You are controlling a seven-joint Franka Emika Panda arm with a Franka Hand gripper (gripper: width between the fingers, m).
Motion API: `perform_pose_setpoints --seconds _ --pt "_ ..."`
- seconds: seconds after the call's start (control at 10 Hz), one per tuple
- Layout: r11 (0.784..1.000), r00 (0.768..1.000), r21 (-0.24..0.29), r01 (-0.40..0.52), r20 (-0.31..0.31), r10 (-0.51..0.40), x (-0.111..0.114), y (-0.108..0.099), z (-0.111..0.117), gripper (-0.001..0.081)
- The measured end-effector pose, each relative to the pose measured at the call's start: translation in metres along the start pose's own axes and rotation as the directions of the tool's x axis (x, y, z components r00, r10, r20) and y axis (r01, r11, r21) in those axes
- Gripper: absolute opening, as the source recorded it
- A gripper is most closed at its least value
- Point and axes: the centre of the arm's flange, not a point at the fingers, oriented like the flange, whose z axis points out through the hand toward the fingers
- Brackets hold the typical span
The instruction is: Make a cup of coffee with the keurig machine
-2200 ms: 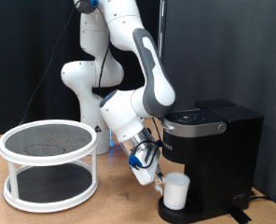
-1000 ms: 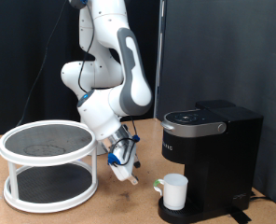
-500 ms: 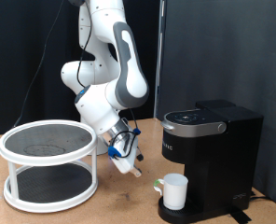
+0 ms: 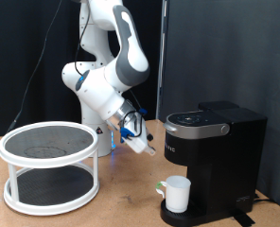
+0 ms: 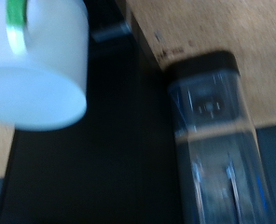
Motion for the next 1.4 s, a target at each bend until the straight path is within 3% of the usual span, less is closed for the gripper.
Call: perform_pose_setpoints --seconds 0.4,0.7,1.4 --pt "0.999 1.0 -0.043 0.012 0.011 -0.012 -0.001 0.014 -0.005 0.0734" --pt "0.988 0.994 -0.121 0.099 0.049 -0.093 -0.014 0.046 -0.02 0.0734" --pt "0.948 0.951 -0.235 0.215 0.269 -0.149 -0.049 0.117 -0.084 0.0734"
